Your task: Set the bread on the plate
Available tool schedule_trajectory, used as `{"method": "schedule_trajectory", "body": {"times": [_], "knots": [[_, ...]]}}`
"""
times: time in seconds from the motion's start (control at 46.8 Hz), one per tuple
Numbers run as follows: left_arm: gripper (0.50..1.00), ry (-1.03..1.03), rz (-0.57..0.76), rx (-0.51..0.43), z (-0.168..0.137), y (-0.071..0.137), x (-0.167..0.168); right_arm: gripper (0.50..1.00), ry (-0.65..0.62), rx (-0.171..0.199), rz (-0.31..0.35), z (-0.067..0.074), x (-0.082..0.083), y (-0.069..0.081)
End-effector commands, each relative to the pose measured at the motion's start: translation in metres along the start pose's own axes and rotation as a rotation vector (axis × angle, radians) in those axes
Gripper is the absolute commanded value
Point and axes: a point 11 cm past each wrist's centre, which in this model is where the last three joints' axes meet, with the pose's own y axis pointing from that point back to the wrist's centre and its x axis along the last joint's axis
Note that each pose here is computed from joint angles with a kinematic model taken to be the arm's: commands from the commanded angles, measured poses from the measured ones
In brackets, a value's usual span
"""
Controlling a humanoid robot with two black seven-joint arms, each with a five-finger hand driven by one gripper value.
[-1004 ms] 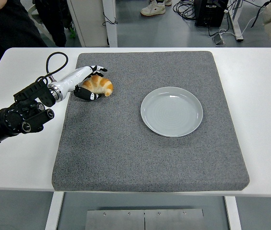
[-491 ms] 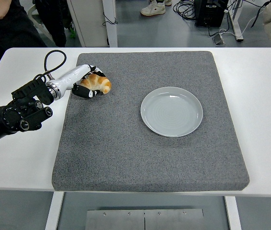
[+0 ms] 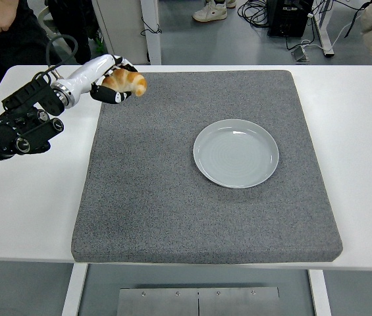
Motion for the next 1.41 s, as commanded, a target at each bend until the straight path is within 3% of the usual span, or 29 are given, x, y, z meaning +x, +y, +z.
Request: {"method": "schedule_trajectory", "body": {"times": [0.0, 0.321, 0.534, 0.662, 0.833, 1.026, 1.261, 1.389], "knots": [[0.500, -0.021, 0.021, -0.015, 0.008, -0.004, 0.018, 1.000, -0.001, 0.000, 0.000, 0.000, 0.000, 0.000], [0.500, -0.060, 0.062, -0.085, 0.056, -0.020, 0.072, 1.000, 0.001, 0.000, 0.001, 0.000, 0.000, 0.000], [0.500, -0.082, 0.072, -0.159, 0.104, -0.032, 0.099, 1.000, 0.000, 0.000, -0.001, 0.000, 0.000, 0.000], [0.500, -0.079, 0.036, -0.222, 0.138, -0.042, 0.081, 1.000, 0.000, 0.000, 0.001, 0.000, 0.000, 0.000], [0.500, -0.059, -0.051, -0.321, 0.188, -0.054, 0.028, 1.000, 0.001, 0.000, 0.001, 0.000, 0.000, 0.000], [0.500, -0.053, -0.118, -0.403, 0.226, -0.056, -0.012, 1.000, -0.001, -0.002, 0.001, 0.001, 0.000, 0.000], [0.500, -0.127, -0.202, -0.472, 0.215, -0.047, -0.044, 1.000, -0.001, -0.002, 0.001, 0.001, 0.000, 0.000], [0.500, -0.114, -0.244, -0.462, 0.199, -0.042, -0.066, 1.000, 0.001, -0.002, 0.000, 0.001, 0.000, 0.000]]}}
